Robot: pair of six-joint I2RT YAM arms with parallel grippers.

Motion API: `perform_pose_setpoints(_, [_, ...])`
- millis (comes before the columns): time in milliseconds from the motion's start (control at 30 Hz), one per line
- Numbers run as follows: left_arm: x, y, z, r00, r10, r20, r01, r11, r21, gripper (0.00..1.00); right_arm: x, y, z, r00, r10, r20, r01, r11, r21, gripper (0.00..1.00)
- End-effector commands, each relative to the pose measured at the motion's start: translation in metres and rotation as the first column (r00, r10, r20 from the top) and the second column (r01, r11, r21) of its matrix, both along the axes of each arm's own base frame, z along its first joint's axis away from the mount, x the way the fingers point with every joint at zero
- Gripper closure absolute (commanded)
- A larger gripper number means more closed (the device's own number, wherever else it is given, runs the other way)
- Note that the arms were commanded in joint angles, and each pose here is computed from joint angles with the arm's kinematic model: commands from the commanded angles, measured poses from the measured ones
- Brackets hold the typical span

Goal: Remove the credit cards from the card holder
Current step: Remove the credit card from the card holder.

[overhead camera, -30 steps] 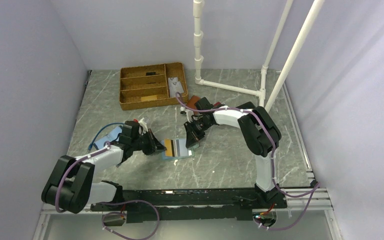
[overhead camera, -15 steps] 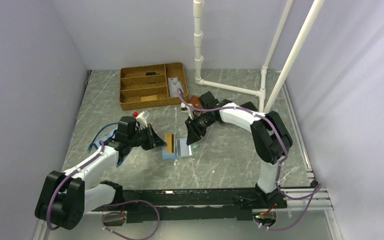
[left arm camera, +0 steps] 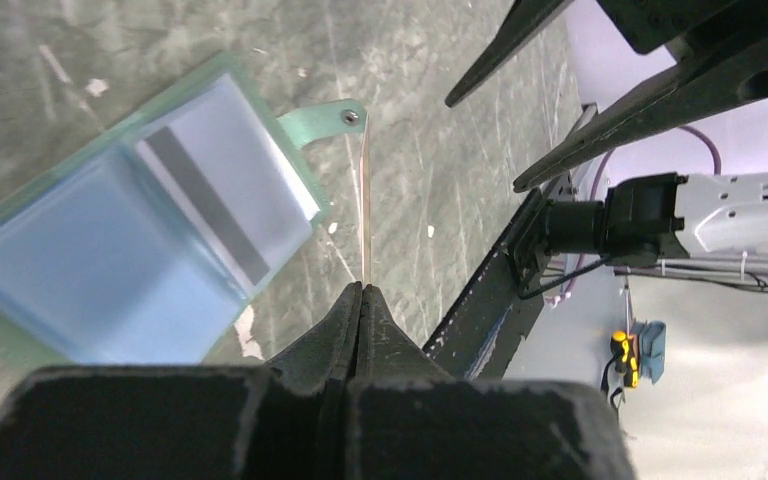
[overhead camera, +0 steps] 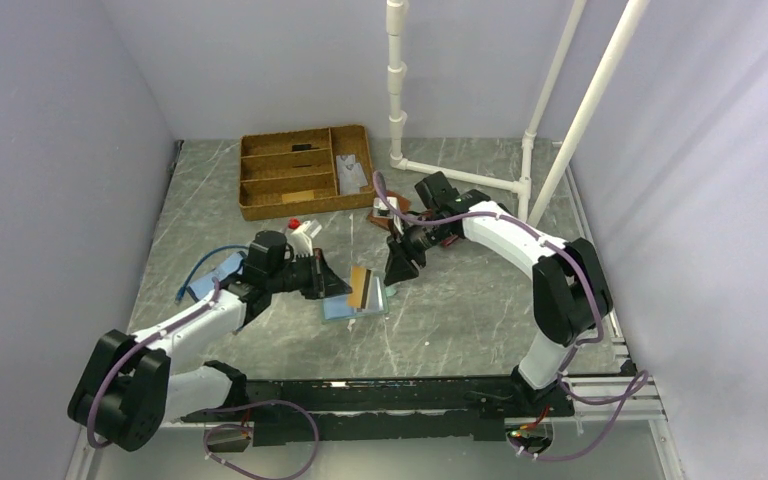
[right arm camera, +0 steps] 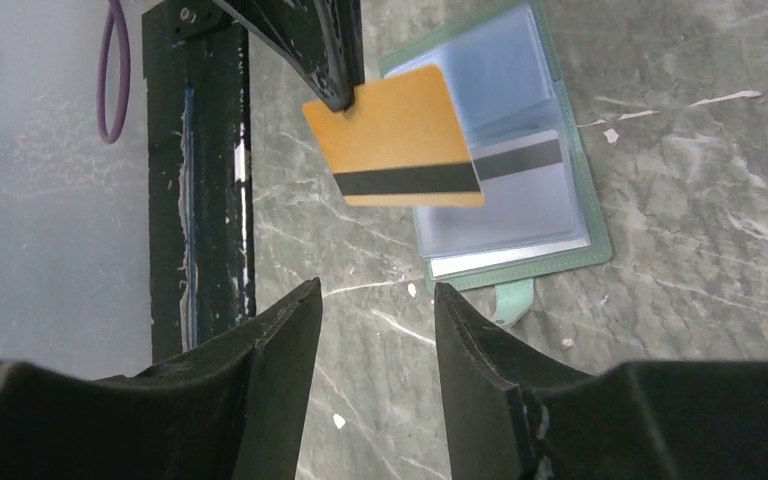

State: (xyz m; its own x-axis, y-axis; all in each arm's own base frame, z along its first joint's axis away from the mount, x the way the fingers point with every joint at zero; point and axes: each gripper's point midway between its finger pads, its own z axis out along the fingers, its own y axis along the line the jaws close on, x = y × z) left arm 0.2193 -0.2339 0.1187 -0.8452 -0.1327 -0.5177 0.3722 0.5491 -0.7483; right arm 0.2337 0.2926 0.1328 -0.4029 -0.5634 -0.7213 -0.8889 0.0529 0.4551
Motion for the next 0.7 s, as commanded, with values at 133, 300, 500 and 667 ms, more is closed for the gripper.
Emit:
perform_pose_setpoints(133, [0.004, -0.033, 0.026, 0.987, -0.094, 0.134, 0.1, 0.994, -0.044, 1.0, 0.001, -0.008, 0.036, 0.99, 0.046, 0.13, -0.059, 0.994, 0.095, 0.49])
perform_pose_setpoints(300, [-0.001, -0.046, 0.029, 0.979, -0.132, 0.156, 0.142, 0.988, -0.057, 1.0, -0.001, -0.008, 0.03, 0.993, 0.053, 0.107, -0.063, 0.993, 0.095, 0.46])
perform_pose_setpoints(500, [-0.01, -0.052, 0.032, 0.967, -0.172, 0.189, 0.184, 0.982, -0.049, 1.0, 0.0, -0.011, 0.023, 0.991, 0.062, 0.117, -0.071, 0.995, 0.071, 0.45])
perform_pose_setpoints(667, [-0.014, -0.053, 0.035, 0.961, -0.189, 0.202, 0.205, 0.977, -0.058, 1.0, -0.006, -0.011, 0.02, 0.991, 0.093, 0.098, -0.101, 0.991, 0.082, 0.44])
